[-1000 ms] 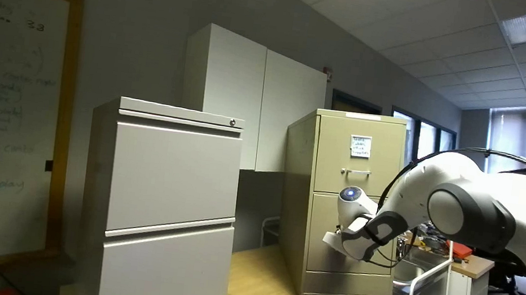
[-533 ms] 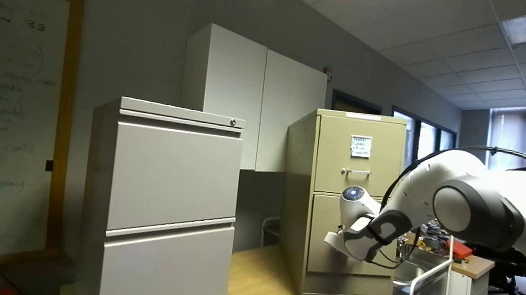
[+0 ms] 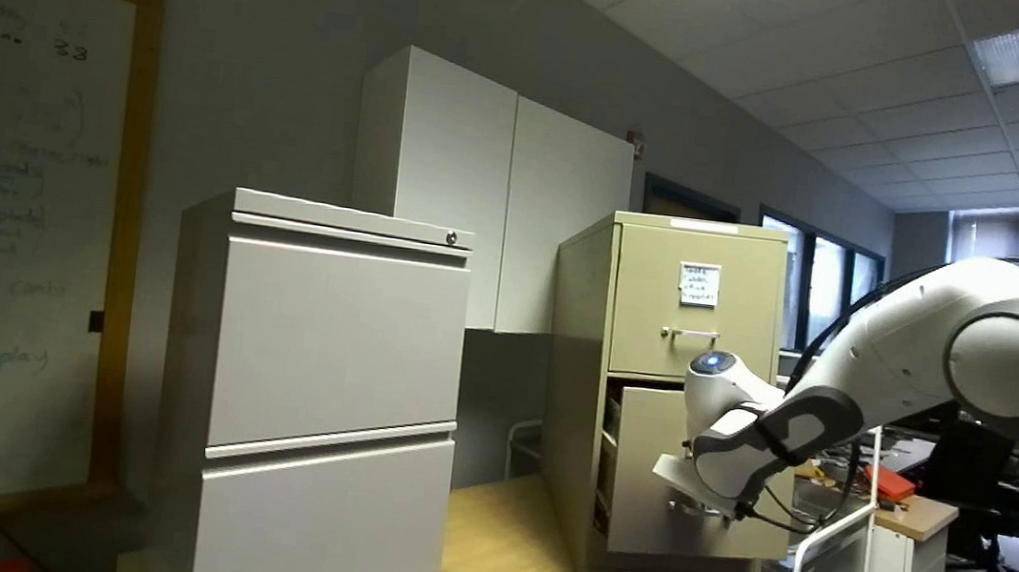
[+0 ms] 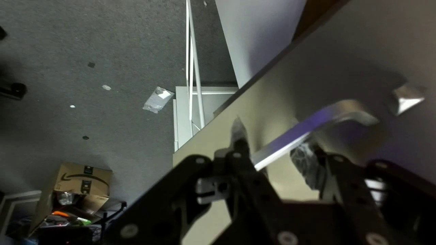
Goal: Open the bottom drawer of the file cabinet on the right
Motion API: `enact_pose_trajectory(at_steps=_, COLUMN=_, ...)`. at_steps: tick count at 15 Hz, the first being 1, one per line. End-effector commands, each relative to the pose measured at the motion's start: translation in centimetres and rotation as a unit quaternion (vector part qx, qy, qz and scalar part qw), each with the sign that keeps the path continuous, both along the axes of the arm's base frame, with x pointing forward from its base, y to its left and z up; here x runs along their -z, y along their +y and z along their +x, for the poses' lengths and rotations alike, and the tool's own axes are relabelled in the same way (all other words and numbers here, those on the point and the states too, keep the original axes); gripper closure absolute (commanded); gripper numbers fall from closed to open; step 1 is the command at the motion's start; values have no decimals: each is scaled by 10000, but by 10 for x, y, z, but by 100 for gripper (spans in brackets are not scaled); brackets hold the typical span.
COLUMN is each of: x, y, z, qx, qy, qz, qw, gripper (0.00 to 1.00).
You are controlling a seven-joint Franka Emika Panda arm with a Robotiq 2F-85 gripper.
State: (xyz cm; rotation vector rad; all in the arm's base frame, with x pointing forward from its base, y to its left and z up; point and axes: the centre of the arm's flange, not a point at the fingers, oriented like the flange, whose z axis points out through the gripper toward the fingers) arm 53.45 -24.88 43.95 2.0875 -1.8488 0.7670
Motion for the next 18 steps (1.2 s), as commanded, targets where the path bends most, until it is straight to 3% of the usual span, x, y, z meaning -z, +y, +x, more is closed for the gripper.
enact_pose_trajectory(at_steps=1, x=12, y=21, z=-83, qx=377, qy=533, qz=540, qw=9964, gripper=86)
enact_pose_trajectory(at_steps=8, x=11, y=67, z=-157, qx=558, qy=668, qz=1075, qw=9904, gripper=86)
enact_pose_trajectory(at_steps=18, x=2, y=79, z=-179, qx=433, qy=678, qz=1198, qw=9895, gripper=86)
